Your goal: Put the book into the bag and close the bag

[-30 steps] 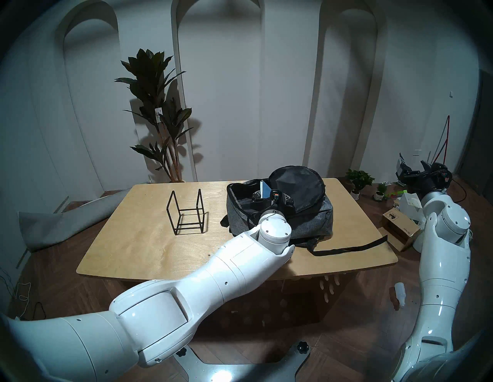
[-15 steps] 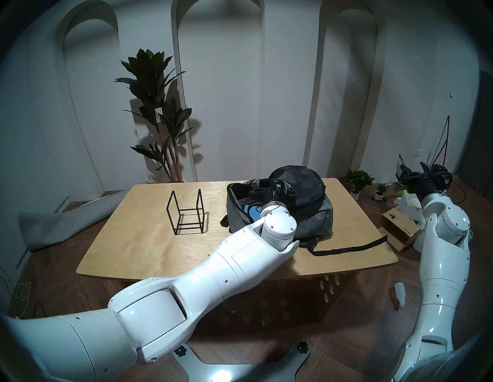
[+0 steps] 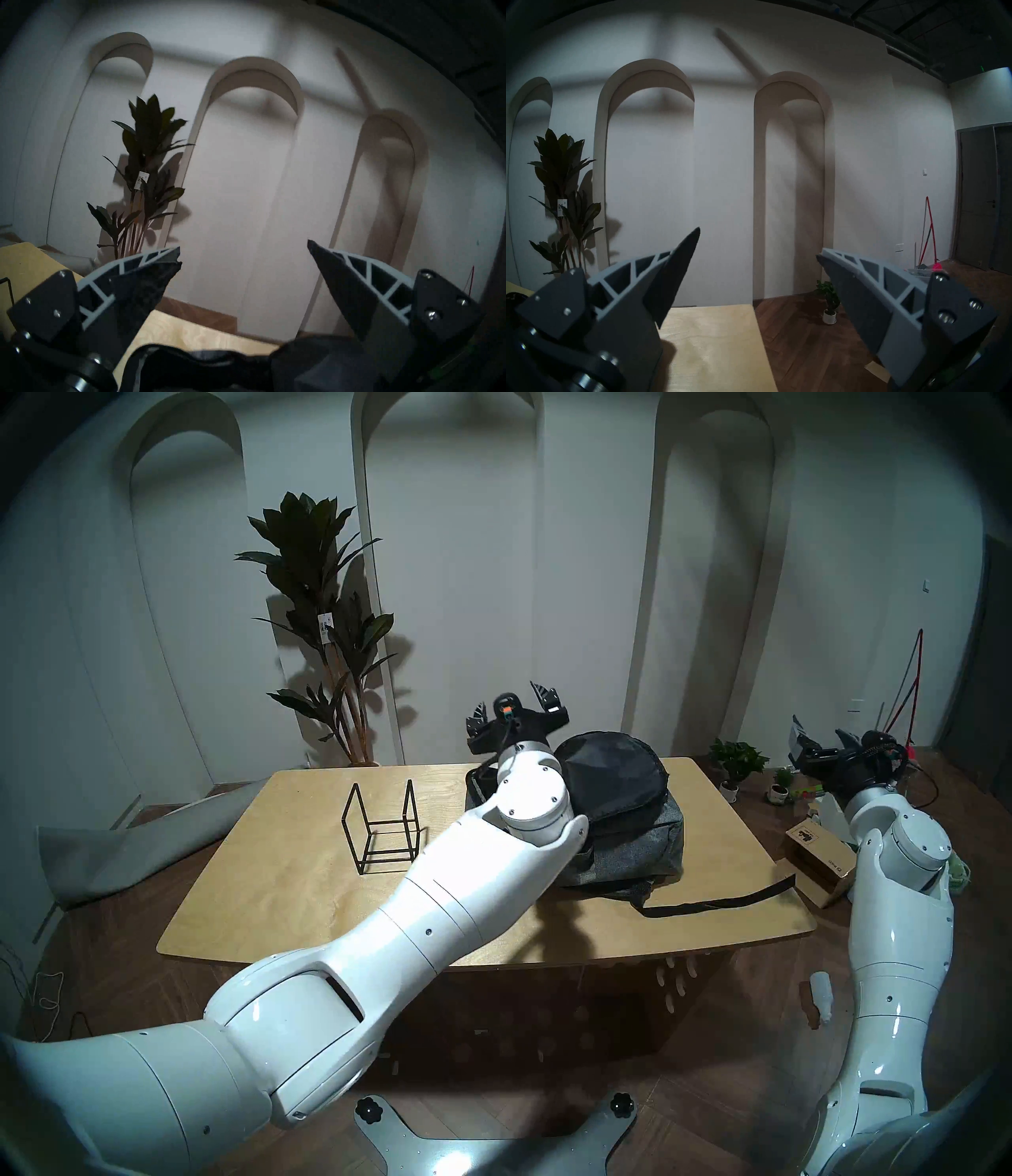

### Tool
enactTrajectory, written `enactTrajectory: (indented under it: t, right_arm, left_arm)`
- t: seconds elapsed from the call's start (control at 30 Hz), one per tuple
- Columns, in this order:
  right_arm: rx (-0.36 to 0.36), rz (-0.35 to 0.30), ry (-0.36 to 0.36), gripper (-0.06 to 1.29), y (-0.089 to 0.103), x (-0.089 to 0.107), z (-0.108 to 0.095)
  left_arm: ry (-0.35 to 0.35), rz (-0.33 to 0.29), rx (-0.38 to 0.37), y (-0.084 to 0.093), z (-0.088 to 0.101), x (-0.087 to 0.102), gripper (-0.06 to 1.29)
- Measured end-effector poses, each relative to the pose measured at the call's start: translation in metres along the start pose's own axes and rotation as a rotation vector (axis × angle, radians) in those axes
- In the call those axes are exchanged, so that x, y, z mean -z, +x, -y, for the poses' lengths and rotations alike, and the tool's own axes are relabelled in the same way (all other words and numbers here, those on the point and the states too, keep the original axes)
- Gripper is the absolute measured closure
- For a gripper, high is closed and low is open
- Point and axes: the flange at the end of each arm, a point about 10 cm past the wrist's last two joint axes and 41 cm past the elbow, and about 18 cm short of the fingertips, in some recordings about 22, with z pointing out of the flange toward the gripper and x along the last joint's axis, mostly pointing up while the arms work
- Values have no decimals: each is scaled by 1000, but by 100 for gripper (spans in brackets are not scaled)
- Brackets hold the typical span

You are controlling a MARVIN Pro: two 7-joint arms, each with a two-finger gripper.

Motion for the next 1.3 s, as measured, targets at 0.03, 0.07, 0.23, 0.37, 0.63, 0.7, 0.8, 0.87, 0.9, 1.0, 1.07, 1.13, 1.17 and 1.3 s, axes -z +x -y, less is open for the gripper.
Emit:
enactTrajectory:
  t: [0.03, 0.07, 0.23, 0.37, 0.63, 0.7, 0.8, 0.87, 0.9, 1.0, 1.07, 1.13, 1.17, 1.3]
  right_arm:
    - [-11, 19, 20, -2, -6, -1, 8]
    - [-17, 29, 31, -2, -9, -2, 13]
    - [-61, 109, 115, -2, -33, -5, 49]
    - [-100, 173, 172, -2, -49, -7, 78]
    - [-162, 264, 211, -2, -59, -13, 112]
    - [-174, 283, 211, -2, -60, -14, 118]
    - [-195, 319, 202, -2, -60, -17, 125]
    - [-210, 346, 189, -2, -60, -19, 128]
    - [-215, 355, 184, -2, -59, -20, 128]
    - [-234, 396, 157, -2, -59, -22, 130]
    - [-248, 421, 135, -2, -59, -24, 129]
    - [-263, 448, 115, -2, -58, -25, 128]
    - [-267, 456, 109, -2, -58, -25, 128]
    - [-299, 511, 69, -2, -54, -28, 129]
  left_arm:
    - [15, -22, 15, 7, 6, -4, -2]
    - [23, -33, 22, 11, 10, -6, -2]
    - [86, -108, 58, 37, 41, -22, -2]
    - [148, -162, 76, 57, 73, -31, -2]
    - [239, -230, 78, 80, 129, -33, -2]
    - [254, -243, 77, 85, 139, -33, -2]
    - [274, -265, 76, 94, 155, -30, -2]
    - [283, -278, 77, 100, 165, -27, -2]
    - [285, -281, 76, 101, 168, -26, -2]
    - [286, -288, 71, 107, 178, -21, -2]
    - [283, -286, 63, 110, 183, -18, -2]
    - [277, -279, 60, 112, 187, -14, -2]
    - [275, -276, 60, 112, 189, -13, -2]
    - [254, -242, 57, 115, 195, -4, -2]
